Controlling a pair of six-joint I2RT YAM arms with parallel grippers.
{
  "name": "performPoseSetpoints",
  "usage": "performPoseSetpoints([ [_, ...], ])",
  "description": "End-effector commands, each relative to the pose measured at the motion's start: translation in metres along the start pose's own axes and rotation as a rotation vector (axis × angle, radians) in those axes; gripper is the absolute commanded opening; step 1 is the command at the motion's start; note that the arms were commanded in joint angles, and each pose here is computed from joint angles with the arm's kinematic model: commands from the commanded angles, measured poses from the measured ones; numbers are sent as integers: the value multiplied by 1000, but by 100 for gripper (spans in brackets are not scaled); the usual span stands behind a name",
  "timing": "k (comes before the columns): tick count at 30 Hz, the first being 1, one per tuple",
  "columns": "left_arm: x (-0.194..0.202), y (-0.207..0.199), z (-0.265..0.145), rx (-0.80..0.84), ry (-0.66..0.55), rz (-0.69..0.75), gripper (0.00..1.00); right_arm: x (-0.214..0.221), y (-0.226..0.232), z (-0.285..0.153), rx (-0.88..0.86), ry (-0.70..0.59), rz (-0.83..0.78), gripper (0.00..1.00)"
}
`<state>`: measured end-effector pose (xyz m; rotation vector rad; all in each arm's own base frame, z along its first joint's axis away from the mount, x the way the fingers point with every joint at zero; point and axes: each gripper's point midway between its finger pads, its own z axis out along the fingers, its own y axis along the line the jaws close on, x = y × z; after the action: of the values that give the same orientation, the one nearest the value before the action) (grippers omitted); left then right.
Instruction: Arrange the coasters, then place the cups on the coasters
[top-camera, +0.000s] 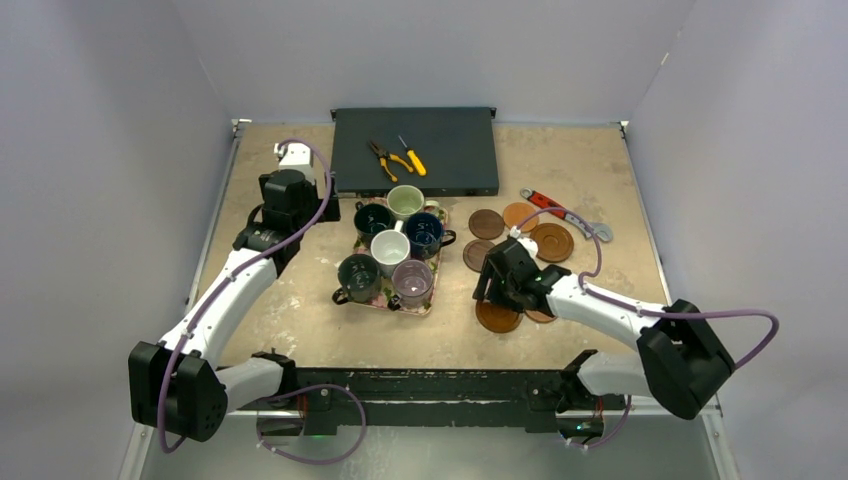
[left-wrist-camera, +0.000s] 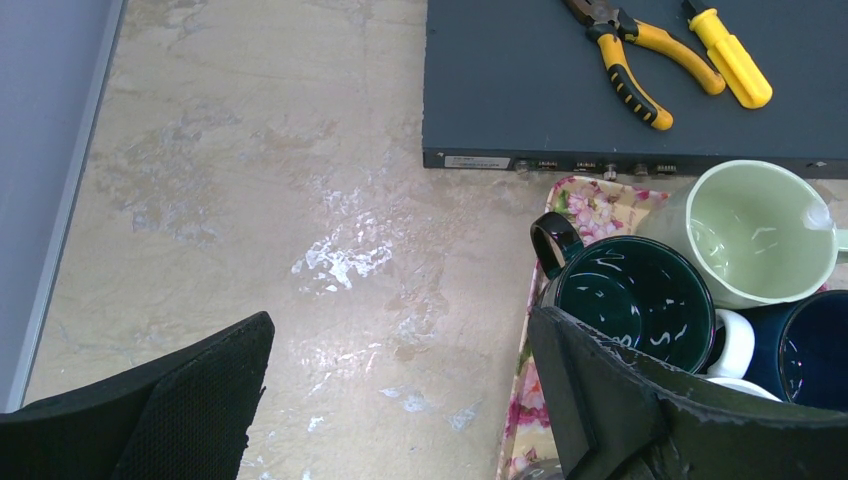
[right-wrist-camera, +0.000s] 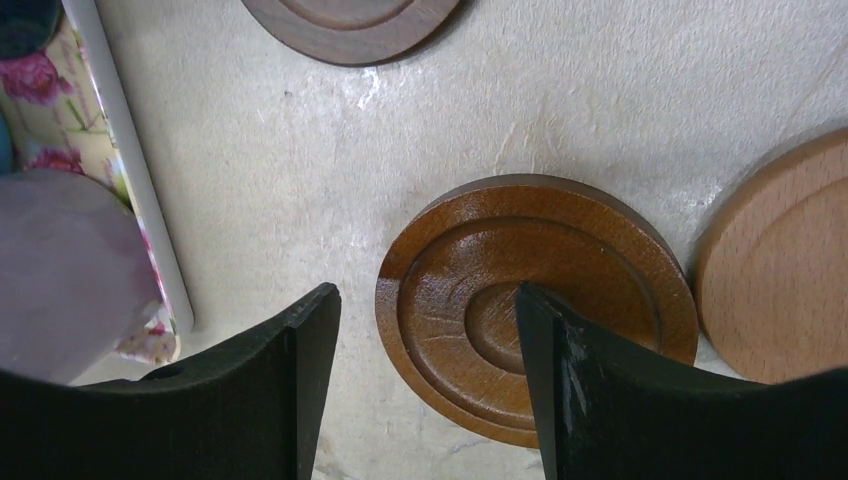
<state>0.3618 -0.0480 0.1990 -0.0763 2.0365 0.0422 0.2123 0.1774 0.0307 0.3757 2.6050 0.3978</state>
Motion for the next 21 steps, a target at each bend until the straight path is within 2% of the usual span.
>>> performPoseSetpoints([
  [1, -22, -6, -4, 21, -50, -14, 99, -20, 2, 3, 40, -74, 28, 68],
  [21, -22, -6, -4, 18, -52, -14, 99, -24, 0, 11, 84, -85, 50, 69],
])
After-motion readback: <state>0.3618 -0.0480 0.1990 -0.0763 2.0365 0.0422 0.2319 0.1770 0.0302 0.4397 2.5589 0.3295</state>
